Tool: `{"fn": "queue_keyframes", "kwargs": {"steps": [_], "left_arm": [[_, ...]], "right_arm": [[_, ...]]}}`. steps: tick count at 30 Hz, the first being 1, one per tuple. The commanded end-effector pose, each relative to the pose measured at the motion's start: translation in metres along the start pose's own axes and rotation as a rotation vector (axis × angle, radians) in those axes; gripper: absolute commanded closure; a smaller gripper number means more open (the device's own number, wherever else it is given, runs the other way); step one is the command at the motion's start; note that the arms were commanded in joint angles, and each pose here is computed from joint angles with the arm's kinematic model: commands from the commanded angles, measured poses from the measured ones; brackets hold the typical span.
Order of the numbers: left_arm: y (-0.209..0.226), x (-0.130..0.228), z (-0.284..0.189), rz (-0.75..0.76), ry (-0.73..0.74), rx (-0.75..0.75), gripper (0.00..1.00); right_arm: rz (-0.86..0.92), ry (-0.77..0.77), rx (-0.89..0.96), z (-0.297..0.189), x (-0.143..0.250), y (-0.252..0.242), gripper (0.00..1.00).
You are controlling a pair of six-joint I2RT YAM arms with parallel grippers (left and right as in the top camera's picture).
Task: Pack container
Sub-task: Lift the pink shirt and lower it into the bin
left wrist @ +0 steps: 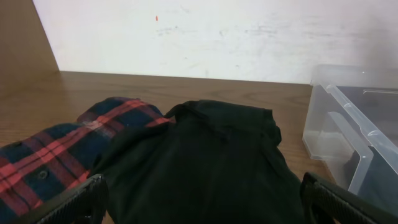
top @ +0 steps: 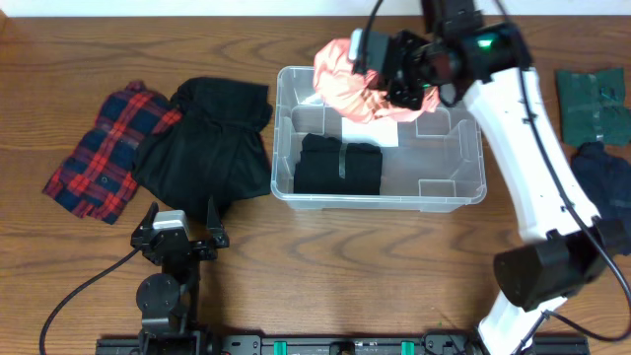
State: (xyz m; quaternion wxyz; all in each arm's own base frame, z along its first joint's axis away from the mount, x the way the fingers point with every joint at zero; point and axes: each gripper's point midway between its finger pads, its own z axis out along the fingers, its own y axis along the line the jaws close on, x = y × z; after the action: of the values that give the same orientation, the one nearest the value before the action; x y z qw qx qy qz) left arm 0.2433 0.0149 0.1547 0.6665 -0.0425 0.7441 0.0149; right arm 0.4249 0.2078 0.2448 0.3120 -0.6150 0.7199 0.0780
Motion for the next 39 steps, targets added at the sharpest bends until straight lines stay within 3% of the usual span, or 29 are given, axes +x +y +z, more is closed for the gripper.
{"fn": "queue_keyframes", "kwargs": {"steps": [1,16,25,26,27,29,32,36,39], "left_arm": [[0.003,0.018,0.002,-0.002,0.043,-0.011,0.02],[0.003,0.018,0.002,-0.003,0.043,-0.011,0.02],[0.003,0.018,0.002,-0.002,0.043,-0.011,0.02],[0.003,0.018,0.002,-0.003,0.043,-0.011,0.02],[0.003,0.018,0.002,-0.002,0.043,-0.011,0.02],[0.003,0.018,0.002,-0.002,0.043,-0.011,0.02],[0.003,0.018,0.002,-0.002,0.043,-0.011,0.02],[0.003,0.018,0.002,-0.002,0.043,-0.011,0.02],[0.003,0.018,0.002,-0.002,0.043,-0.011,0.02]], "right_arm": [[-0.059,0.016,-0.035,0.025,0.001,0.009,0.99],[-0.056,0.084,-0.191,0.111,0.02,0.041,0.99],[-0.044,0.16,-0.178,0.126,0.039,0.037,0.98],[-0.034,0.166,-0.168,0.126,0.04,0.035,0.94],[-0.023,0.172,-0.161,0.127,0.04,0.034,0.83],[-0.013,0.173,-0.154,0.127,0.04,0.033,0.5],[-0.006,0.169,-0.147,0.127,0.039,0.031,0.33],[0.029,0.139,-0.099,0.13,0.031,0.02,0.2],[0.09,0.107,-0.051,0.131,0.023,0.009,0.19]]}}
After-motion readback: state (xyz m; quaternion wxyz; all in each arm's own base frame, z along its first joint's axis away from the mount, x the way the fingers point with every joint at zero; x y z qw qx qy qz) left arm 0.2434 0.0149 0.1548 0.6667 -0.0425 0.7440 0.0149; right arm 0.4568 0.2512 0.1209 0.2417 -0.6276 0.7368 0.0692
